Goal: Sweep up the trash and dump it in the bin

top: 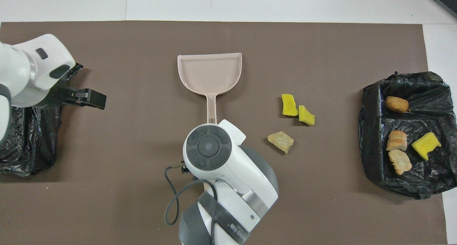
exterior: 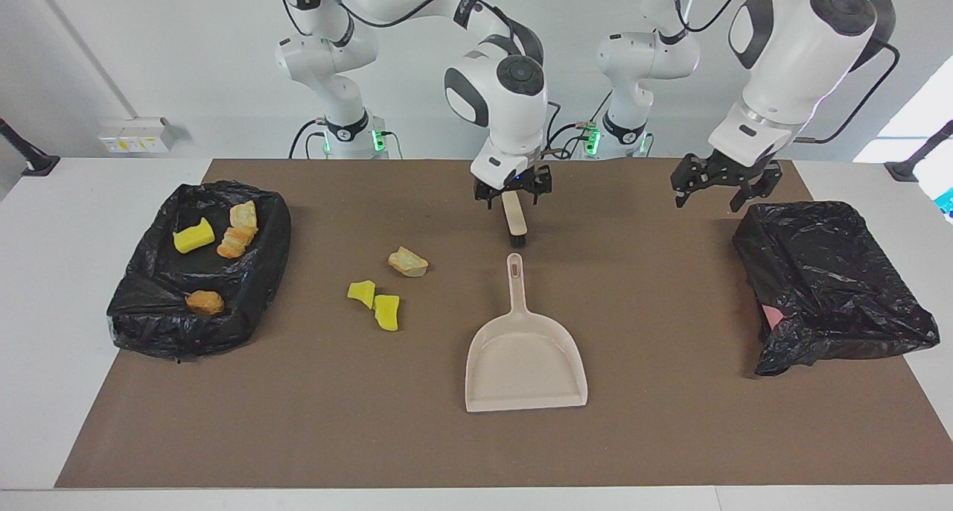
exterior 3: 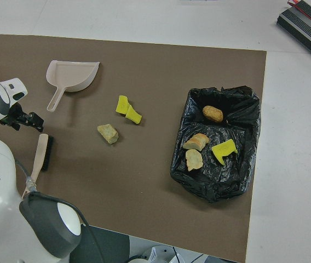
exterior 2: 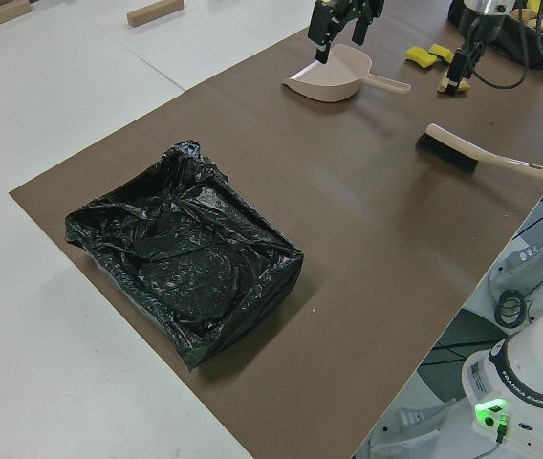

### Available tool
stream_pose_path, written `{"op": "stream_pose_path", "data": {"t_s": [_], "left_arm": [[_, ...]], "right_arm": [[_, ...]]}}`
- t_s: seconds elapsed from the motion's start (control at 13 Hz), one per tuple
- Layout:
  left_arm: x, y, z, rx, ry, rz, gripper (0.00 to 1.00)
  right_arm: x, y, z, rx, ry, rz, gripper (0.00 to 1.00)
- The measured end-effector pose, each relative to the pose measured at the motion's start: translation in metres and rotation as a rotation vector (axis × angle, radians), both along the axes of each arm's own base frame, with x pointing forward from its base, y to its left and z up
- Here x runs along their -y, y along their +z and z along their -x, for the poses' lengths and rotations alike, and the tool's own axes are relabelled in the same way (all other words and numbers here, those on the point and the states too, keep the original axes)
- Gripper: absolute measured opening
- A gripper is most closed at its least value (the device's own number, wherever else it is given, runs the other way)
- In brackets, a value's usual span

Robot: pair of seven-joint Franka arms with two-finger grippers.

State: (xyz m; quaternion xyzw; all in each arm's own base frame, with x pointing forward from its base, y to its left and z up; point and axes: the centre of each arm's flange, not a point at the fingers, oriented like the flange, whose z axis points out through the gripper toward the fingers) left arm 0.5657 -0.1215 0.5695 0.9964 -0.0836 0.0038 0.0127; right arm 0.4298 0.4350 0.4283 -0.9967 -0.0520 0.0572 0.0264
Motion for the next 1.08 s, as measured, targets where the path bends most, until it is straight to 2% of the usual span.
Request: {"op": "stream_pose_path", "data": {"t_s": [0.23, 0.39, 0.54, 0.85, 1.0, 1.08], "left_arm": [[0.045, -0.027, -0.01, 0.017, 0.0, 0.008, 1.0], [0.078, -0.05, -0.014, 0.016, -0.021, 0.011, 1.0], [0.118, -0.077, -0.013, 0.006, -0.04, 0.01, 1.0], [0.172, -0.123, -0.015, 0.031, -0.025, 0.028, 1.0], [0.196, -0.137, -0.011, 0.043, 0.007, 0.04, 1.0], [0.207, -0.144, -0.008, 0.046, 0.018, 0.044, 1.0]], "right_arm": [[0.003, -0.038, 0.074, 0.017, 0.047, -0.001, 1.0], [0.003, -0.062, 0.107, 0.011, 0.085, 0.013, 1.0], [0.008, -0.075, 0.121, -0.003, 0.09, 0.026, 1.0], [0.003, -0.086, 0.144, -0.019, 0.113, 0.024, 1.0], [0.005, -0.091, 0.148, -0.027, 0.117, 0.034, 0.94], [0.006, -0.093, 0.149, -0.03, 0.118, 0.039, 0.86]]}}
